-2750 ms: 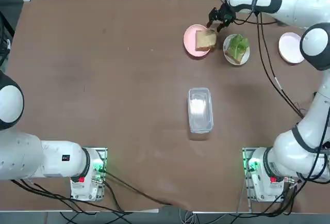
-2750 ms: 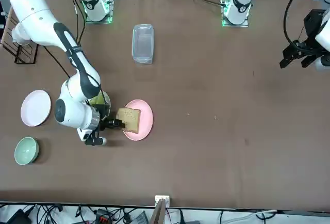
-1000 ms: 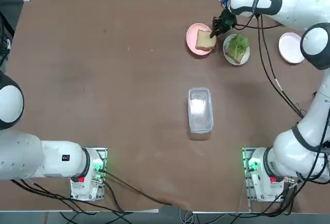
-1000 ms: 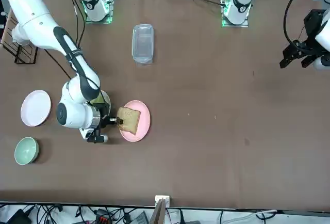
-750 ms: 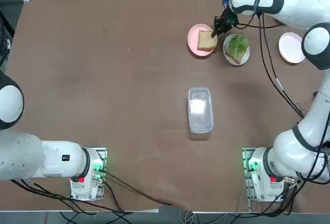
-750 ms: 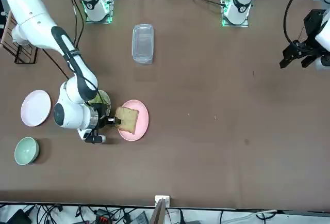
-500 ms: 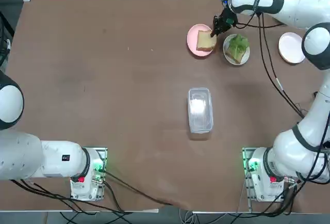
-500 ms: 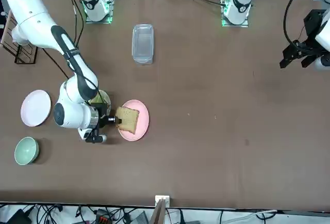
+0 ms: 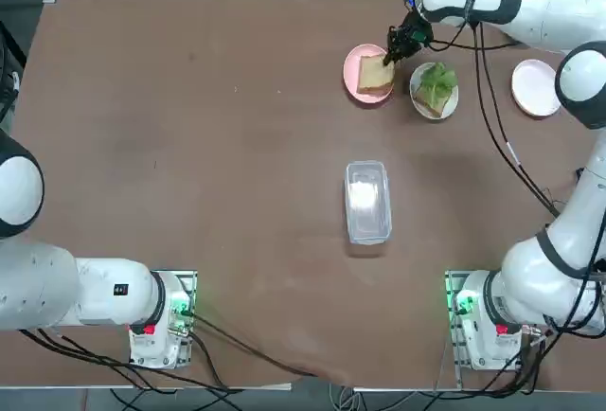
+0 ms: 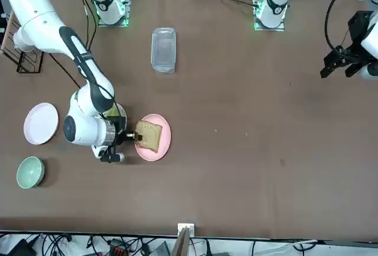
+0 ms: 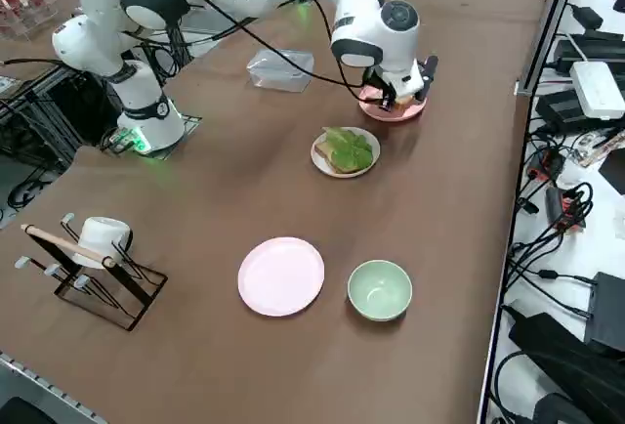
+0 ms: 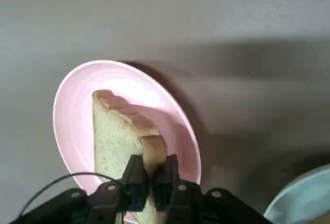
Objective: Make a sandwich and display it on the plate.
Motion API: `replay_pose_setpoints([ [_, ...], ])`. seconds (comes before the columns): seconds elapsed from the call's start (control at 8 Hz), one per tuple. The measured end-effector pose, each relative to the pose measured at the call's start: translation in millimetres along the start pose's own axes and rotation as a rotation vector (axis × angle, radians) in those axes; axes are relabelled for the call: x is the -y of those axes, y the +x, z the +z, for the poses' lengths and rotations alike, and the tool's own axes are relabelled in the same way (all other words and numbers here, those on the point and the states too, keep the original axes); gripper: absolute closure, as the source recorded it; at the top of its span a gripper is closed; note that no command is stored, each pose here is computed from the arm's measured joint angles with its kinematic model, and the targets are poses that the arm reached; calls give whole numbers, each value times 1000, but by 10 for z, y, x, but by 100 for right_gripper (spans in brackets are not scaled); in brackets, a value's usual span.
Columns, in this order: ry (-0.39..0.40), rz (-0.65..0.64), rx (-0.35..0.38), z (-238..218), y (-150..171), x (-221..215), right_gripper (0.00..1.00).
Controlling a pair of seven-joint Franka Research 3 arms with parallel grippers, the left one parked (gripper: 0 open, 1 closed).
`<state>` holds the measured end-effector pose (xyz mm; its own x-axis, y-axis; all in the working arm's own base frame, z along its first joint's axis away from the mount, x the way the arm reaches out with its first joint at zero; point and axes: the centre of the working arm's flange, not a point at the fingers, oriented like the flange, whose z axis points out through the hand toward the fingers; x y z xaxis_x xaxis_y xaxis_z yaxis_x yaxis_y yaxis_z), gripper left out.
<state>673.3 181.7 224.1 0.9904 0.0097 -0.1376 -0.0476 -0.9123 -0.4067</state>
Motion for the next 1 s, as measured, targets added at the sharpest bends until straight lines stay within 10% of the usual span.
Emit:
replay_pose_setpoints([
  [0.5,-53,-4,-19,-685,-41,69,91],
  [1.0,-70,-110,60,-1789,-82,-844,91],
])
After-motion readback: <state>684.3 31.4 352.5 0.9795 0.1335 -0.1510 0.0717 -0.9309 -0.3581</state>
